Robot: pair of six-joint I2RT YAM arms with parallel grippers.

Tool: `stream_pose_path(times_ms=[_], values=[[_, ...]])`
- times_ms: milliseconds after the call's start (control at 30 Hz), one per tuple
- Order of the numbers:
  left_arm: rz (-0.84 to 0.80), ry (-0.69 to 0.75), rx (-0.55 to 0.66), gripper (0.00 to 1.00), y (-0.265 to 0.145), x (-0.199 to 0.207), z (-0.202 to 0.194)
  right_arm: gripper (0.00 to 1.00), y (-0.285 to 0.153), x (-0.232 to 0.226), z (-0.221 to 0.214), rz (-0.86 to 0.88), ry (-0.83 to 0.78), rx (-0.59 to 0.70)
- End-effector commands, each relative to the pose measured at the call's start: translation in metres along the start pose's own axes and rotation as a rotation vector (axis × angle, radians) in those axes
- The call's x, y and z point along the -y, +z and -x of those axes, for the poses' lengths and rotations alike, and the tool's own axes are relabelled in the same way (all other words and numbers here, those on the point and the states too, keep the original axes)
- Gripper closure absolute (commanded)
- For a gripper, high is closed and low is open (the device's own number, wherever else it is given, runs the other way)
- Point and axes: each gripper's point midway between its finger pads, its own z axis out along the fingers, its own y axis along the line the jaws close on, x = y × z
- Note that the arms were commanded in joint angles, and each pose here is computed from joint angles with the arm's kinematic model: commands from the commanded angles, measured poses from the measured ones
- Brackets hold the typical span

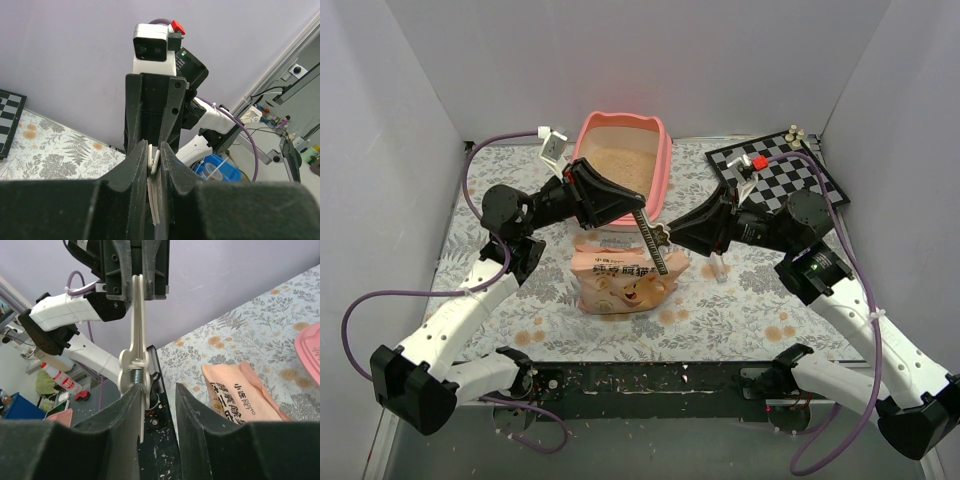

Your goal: Fill the litter box with clean litter

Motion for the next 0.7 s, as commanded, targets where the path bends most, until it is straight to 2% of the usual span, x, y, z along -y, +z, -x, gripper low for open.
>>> stream_pose_path(times_ms=[0,100,200,400,667], values=[[-0.016,0.056,-0.009,1.0,-0.003,0.018,0.008,0.53,-0.005,0.0,0.016,-0.065,-0.117,0.012],[0.002,0.056,-0.028,1.0,-0.003,0.019,0.008,0.44,-0.013,0.001,0.016,-0.112,-0.192,-0.029],[0.013,0.054,-0.042,1.0,-0.004,0.018,0.007,0.41,-0.017,0.0,0.02,-0.132,-0.245,-0.057],[0.022,0.05,-0.064,0.95,-0.007,0.017,0.0,0.39,-0.015,-0.012,0.021,-0.068,-0.263,-0.067],[0.02,0.056,-0.057,0.92,-0.007,0.018,0.003,0.37,-0.005,-0.023,0.018,0.056,-0.204,-0.044]])
